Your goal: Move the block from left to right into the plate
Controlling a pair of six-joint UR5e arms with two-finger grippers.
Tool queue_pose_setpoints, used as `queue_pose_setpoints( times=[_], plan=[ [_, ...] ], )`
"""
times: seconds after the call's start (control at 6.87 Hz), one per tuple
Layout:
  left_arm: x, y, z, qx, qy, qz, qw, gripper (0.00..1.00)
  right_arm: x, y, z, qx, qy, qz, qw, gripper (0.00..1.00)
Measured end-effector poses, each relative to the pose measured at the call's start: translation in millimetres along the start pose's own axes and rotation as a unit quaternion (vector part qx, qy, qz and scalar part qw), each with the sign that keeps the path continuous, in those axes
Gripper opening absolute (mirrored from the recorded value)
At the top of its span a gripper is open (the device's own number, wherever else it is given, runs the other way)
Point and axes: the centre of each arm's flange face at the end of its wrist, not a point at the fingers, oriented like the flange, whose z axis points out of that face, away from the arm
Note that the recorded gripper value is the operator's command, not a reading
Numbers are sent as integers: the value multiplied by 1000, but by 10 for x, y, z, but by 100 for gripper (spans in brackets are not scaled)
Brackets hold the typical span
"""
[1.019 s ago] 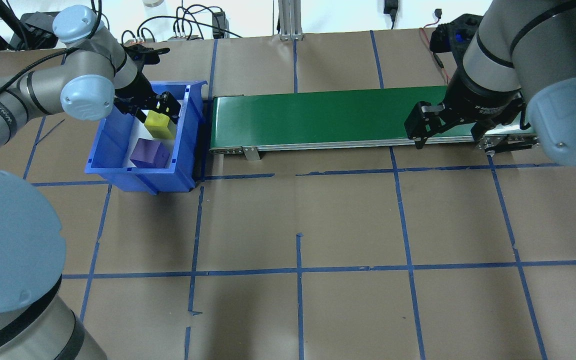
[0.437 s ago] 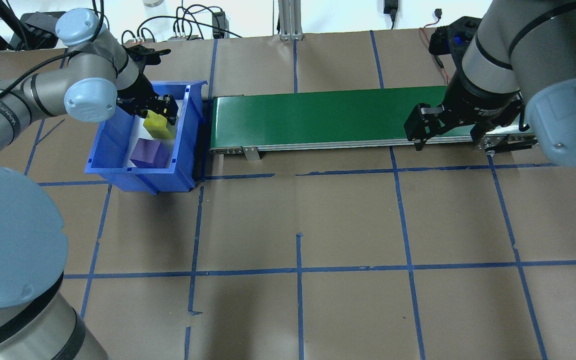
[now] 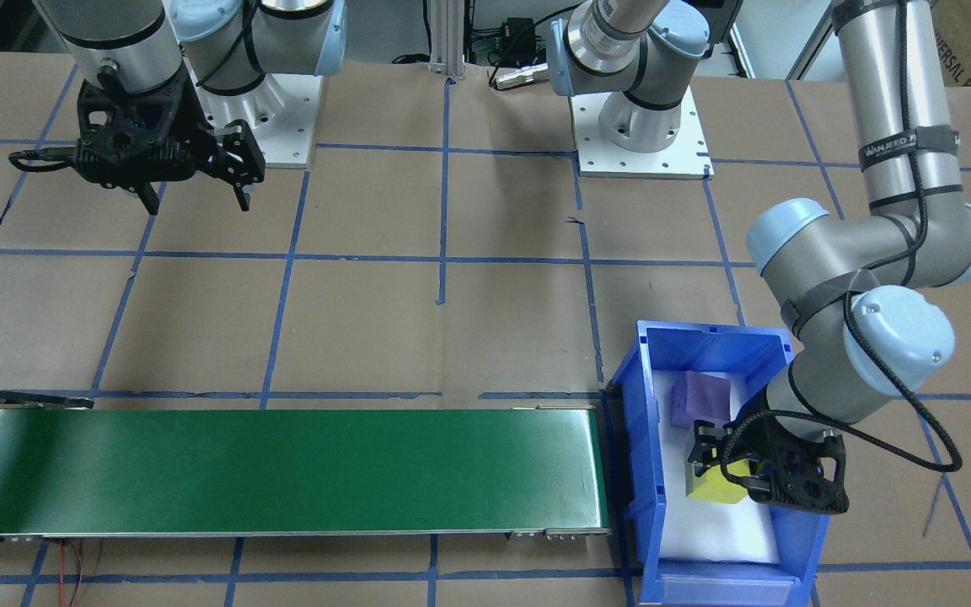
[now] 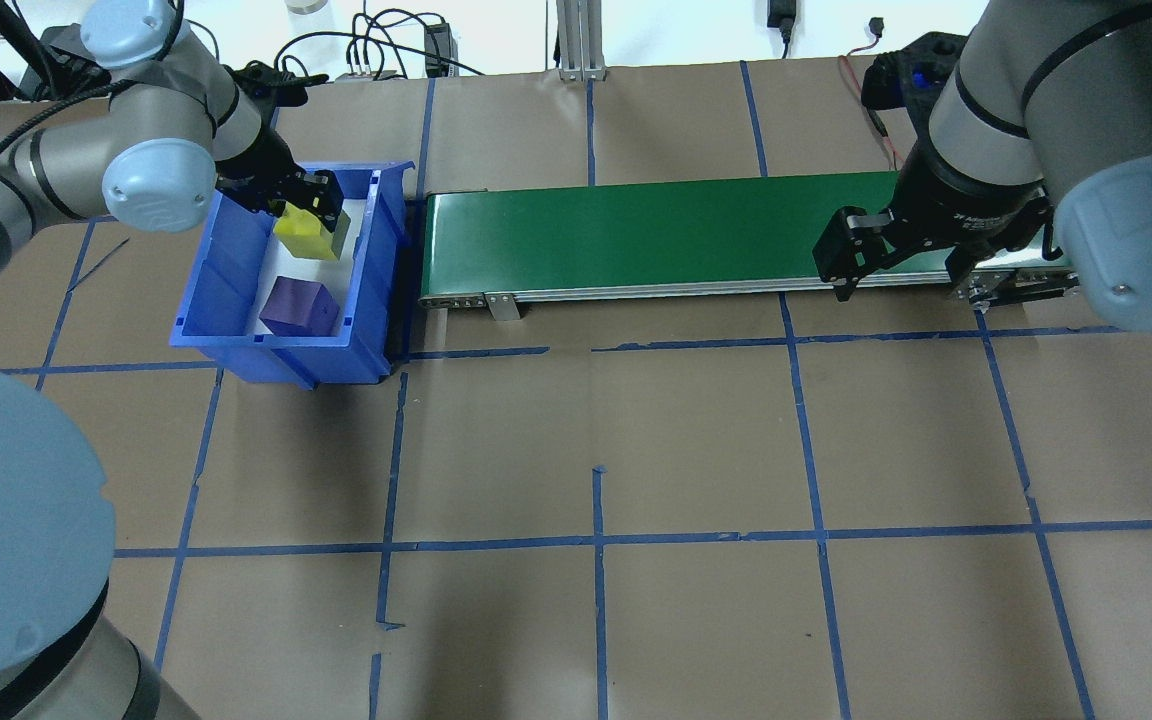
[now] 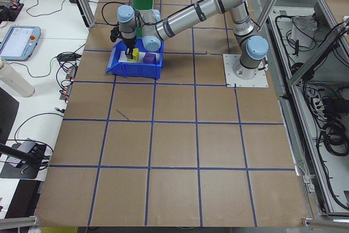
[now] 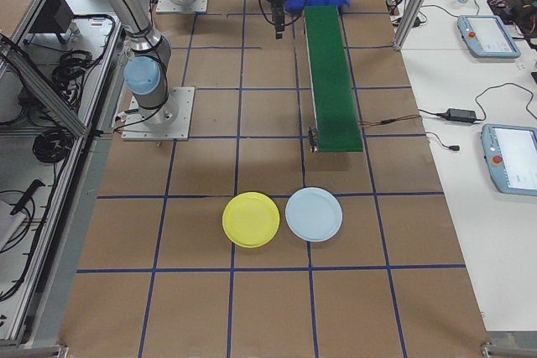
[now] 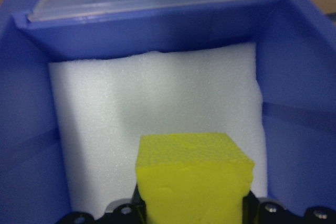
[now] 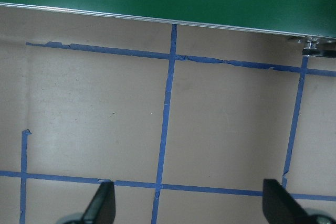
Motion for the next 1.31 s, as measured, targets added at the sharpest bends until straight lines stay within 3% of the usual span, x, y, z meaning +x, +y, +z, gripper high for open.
queue_pose_setpoints(
  times=[0.29,0.58,1.02,1.31],
  plan=[
    [183,157,-753,22,-6,2,1000,47,-4,1,17,-2,-1,-1,1000,100],
    [645,232,-1073,32,-6,-11,999,46,-12,2,20,-2,-3,-1,1000,100],
    [1636,16,-657,41,-1,2,999,47,-13,2,22,-2,-4,-1,1000,100],
    [1929,-157,-273,35,2,7,999,47,-11,0,23,-2,-4,-1,1000,100]
  ],
)
